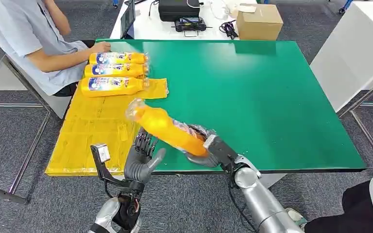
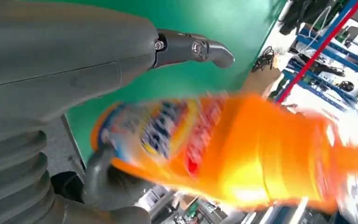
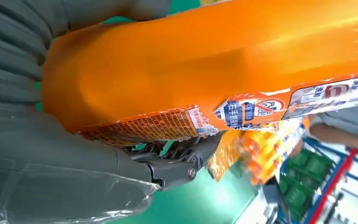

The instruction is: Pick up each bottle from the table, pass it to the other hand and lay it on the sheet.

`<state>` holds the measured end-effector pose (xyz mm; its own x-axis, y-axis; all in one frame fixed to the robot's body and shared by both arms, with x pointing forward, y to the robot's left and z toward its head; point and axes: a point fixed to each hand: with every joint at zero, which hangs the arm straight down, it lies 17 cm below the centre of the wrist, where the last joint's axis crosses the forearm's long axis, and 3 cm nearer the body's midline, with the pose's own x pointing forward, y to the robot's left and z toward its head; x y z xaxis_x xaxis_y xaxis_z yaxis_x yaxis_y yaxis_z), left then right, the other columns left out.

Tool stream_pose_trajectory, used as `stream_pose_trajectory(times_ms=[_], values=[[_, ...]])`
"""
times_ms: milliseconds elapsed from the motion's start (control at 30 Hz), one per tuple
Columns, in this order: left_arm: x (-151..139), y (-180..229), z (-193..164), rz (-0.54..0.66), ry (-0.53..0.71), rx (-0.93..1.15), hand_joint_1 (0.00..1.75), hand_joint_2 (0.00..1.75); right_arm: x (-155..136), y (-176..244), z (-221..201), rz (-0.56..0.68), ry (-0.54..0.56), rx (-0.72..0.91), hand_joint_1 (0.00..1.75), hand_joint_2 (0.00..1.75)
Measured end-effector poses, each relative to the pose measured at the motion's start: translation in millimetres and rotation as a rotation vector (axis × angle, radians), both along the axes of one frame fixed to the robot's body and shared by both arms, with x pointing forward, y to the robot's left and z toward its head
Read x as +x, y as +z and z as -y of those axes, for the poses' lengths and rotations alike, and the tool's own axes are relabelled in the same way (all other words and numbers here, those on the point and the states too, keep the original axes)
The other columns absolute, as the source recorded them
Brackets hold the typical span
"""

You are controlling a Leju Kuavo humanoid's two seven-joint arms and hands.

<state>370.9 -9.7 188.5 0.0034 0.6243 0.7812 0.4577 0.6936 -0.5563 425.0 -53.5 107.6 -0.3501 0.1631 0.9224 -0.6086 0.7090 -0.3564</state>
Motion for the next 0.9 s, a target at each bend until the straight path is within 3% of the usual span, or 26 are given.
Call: stream_pose_trajectory(times_ms=[400,833,867,900], values=[[5.6,7.1,-7.2,0.018,0.051,0.002,0.0,1.75,-5.4,-8.4,-22.7,0.027,0.043,-0.081,1.75,1.75],[21.1,36.9,-27.0,0.013,0.105,-0.129,0.0,1.75,-15.6,-5.2,-60.3,0.07,0.073,-0.107,1.75,1.75],[22.2,37.4,-28.2,0.014,0.108,-0.13,0.03,1.75,-15.7,-5.3,-61.4,0.069,0.073,-0.106,1.75,1.75],[23.1,37.9,-29.0,0.013,0.112,-0.131,0.61,1.75,-15.9,-4.9,-62.6,0.068,0.073,-0.103,1.75,1.75]])
